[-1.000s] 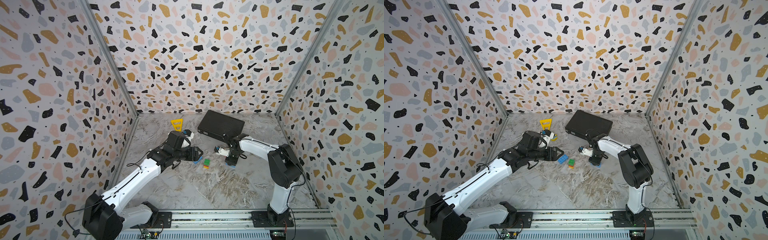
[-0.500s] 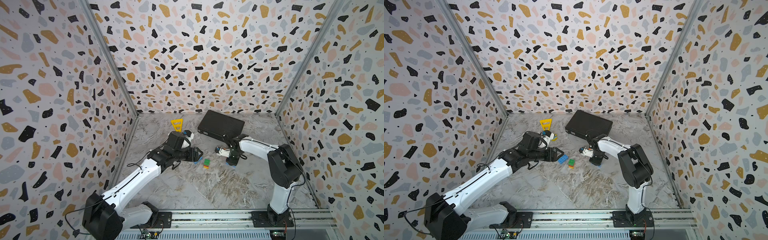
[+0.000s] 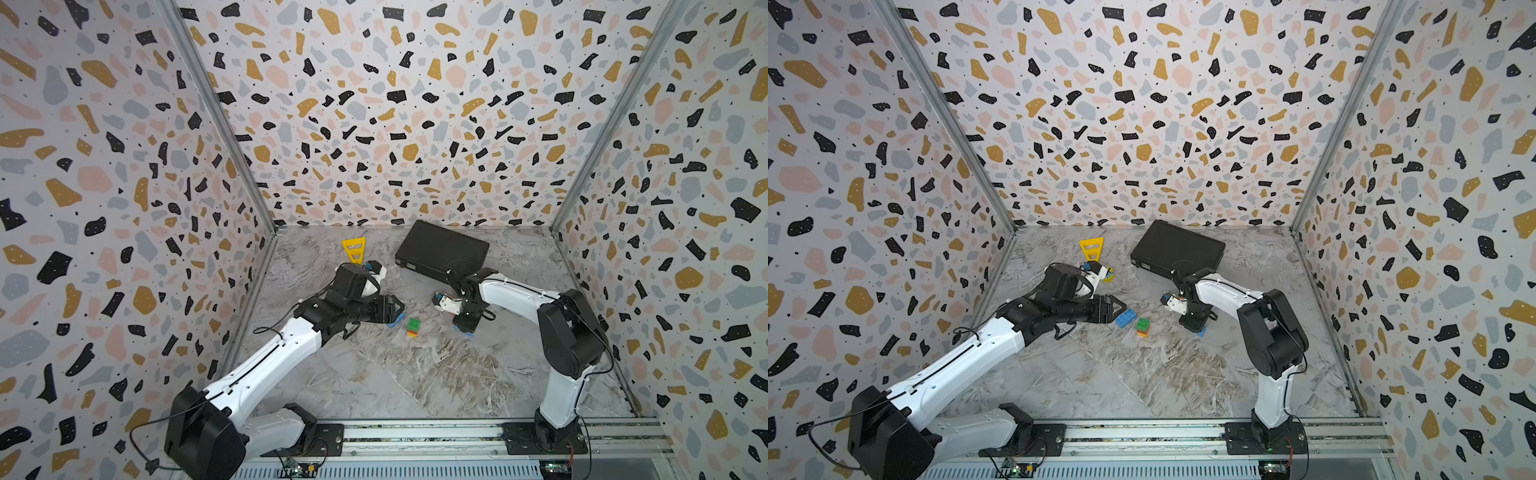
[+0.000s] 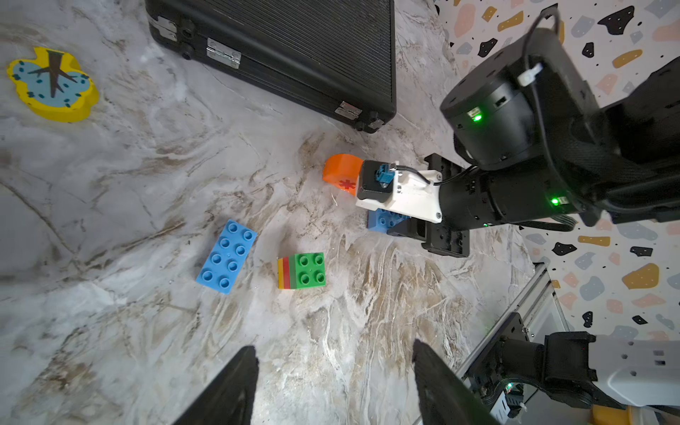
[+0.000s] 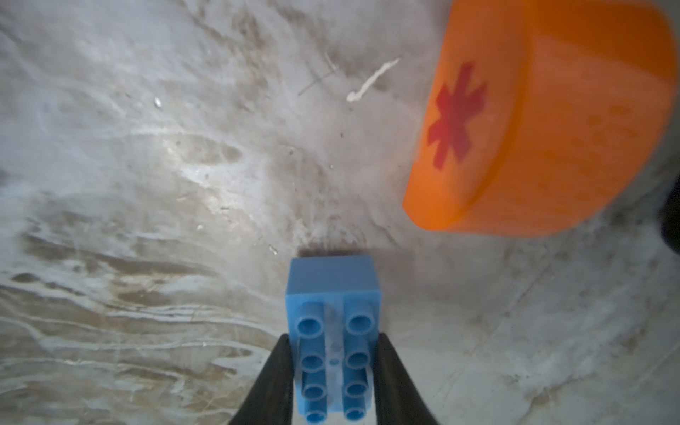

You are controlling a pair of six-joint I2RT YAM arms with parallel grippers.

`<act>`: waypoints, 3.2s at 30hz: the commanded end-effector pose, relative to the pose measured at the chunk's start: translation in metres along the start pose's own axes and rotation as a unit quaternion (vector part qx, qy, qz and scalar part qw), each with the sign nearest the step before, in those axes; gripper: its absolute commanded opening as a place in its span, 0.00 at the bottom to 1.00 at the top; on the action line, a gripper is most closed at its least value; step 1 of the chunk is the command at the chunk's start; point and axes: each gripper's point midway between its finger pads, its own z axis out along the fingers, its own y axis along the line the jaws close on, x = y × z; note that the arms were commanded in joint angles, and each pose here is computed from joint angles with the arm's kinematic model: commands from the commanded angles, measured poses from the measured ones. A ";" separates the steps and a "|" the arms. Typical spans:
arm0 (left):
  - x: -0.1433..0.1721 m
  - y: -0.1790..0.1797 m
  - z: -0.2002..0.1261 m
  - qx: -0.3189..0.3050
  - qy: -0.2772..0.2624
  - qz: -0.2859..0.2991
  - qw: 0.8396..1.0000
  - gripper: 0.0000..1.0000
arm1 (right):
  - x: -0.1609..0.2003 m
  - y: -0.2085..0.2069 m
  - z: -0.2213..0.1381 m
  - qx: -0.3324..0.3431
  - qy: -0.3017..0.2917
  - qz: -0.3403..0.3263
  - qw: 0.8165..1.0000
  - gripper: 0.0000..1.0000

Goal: Assemble an ice cream with lego
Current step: Pick up the lego brick from the center of the board, then assemble the lego brick with the lego brick.

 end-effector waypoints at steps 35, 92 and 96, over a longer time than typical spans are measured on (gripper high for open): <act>0.005 0.120 -0.044 -0.061 -0.079 -0.233 0.967 0.67 | -0.124 0.088 -0.081 0.008 -0.060 -0.081 0.995 0.14; 0.021 0.126 -0.035 -0.048 -0.055 -0.239 0.968 0.67 | -0.113 0.109 -0.002 -0.040 0.031 -0.125 0.991 0.13; 0.023 0.126 -0.034 -0.048 -0.050 -0.241 0.968 0.67 | -0.115 0.111 0.002 -0.046 0.030 -0.128 0.990 0.13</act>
